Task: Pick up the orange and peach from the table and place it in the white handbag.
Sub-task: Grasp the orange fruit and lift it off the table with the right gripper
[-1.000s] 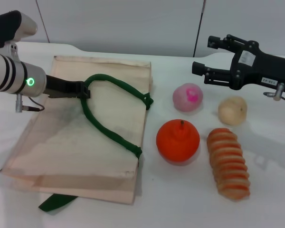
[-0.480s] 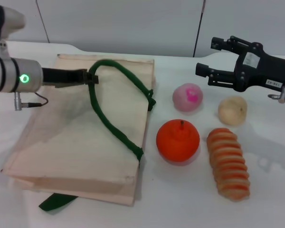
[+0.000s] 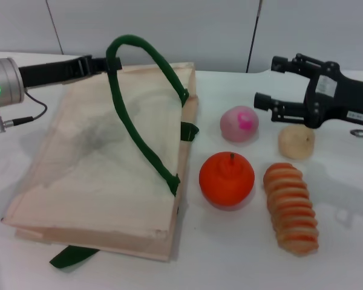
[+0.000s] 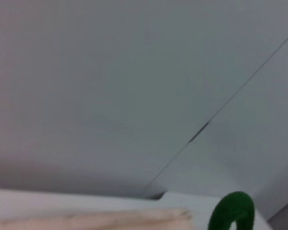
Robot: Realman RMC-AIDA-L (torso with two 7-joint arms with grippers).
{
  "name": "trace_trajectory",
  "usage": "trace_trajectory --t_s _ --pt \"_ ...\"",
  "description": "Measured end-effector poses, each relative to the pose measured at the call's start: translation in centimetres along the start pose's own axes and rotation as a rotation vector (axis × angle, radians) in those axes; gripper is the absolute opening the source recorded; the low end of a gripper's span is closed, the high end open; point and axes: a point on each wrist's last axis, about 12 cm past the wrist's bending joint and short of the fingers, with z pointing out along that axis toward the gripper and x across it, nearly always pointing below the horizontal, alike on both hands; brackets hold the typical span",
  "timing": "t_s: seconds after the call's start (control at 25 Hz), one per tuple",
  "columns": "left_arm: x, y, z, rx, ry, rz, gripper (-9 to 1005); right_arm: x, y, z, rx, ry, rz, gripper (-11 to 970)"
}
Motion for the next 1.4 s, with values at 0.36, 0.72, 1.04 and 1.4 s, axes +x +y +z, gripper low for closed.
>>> trace_trajectory --t_s 0.36,0.72,1.04,1.4 --pt "-0.4 -1.0 -1.5 0.133 -0.088 0.041 129 0.9 1.4 0.2 -0.156 0.144 -0.012 841" --pt "-0.5 -1.4 -2.6 0.194 -0.146 0.081 129 1.1 1.6 2.8 -0.213 0.212 -0.023 839" --pt "-0.6 -2.2 -2.9 0.265 -0.161 0.103 129 2.8 1.8 5.9 -0.201 0.344 -0.015 837" --pt "-0.6 -2.5 -3.4 0.304 -0.185 0.105 130 3.6 1.3 6.4 -0.152 0.414 -0.010 834"
